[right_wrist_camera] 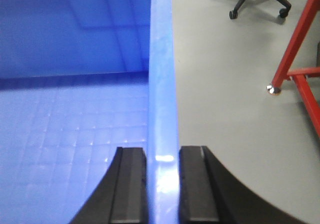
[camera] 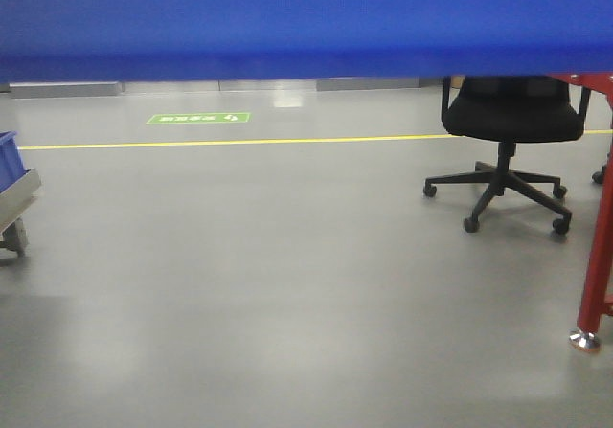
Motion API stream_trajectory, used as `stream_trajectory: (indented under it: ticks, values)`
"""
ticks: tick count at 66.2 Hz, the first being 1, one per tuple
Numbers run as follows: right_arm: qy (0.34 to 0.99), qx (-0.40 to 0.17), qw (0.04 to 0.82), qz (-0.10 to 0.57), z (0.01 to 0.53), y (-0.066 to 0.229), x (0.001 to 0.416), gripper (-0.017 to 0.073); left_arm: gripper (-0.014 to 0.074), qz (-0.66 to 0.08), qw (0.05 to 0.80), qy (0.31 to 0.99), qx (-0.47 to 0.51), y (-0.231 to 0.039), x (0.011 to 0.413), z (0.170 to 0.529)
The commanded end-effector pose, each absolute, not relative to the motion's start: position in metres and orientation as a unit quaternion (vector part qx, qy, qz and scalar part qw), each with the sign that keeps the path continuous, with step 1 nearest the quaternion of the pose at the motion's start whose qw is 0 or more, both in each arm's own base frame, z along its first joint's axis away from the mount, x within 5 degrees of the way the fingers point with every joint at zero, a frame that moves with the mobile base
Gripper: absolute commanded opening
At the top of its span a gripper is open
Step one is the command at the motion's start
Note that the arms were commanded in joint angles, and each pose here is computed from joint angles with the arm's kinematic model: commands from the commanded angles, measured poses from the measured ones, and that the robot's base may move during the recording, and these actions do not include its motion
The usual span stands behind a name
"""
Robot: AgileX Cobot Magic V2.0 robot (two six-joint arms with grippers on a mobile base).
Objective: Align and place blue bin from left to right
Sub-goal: 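Turn and drive the base across the floor carrying the blue bin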
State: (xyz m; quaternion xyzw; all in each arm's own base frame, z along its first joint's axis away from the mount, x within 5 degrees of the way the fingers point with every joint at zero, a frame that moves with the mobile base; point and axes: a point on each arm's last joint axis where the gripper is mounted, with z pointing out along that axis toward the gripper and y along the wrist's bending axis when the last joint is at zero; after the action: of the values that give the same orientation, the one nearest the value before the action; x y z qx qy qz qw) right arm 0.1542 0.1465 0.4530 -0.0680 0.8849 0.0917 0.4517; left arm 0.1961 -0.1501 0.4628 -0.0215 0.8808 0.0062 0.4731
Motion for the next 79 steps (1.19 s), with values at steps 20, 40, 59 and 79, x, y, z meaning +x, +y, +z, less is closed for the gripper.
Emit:
stream_trajectory:
  ticks: [20,40,59,79]
  values:
    - [0.855,-0.087,0.492,0.137,0.4652,0.1527,0.1538,-0.0069,-0.0111,-0.029,0.507,0.861,-0.003,-0.1568,0.1957,0.4716]
    - [0.855,-0.087,0.492,0.137,0.4652,0.1527,0.1538,-0.0069,-0.0111,-0.029,0.507,0.861,-0.003,-0.1568,0.1957,0.4716]
    - [0.855,-0.087,0.492,0.137,0.4652,0.1527,0.1538,-0.0069,-0.0111,-0.028,0.509,0.861,-0.003,-0.1566,0.1958,0.4718]
    - [0.855,-0.087,0.492,0.137,0.4652,0.1527,0.1538,-0.0069,-0.0111,-0.028,0.509,0.861,-0.003,-0.1566,0.1958,0.4718]
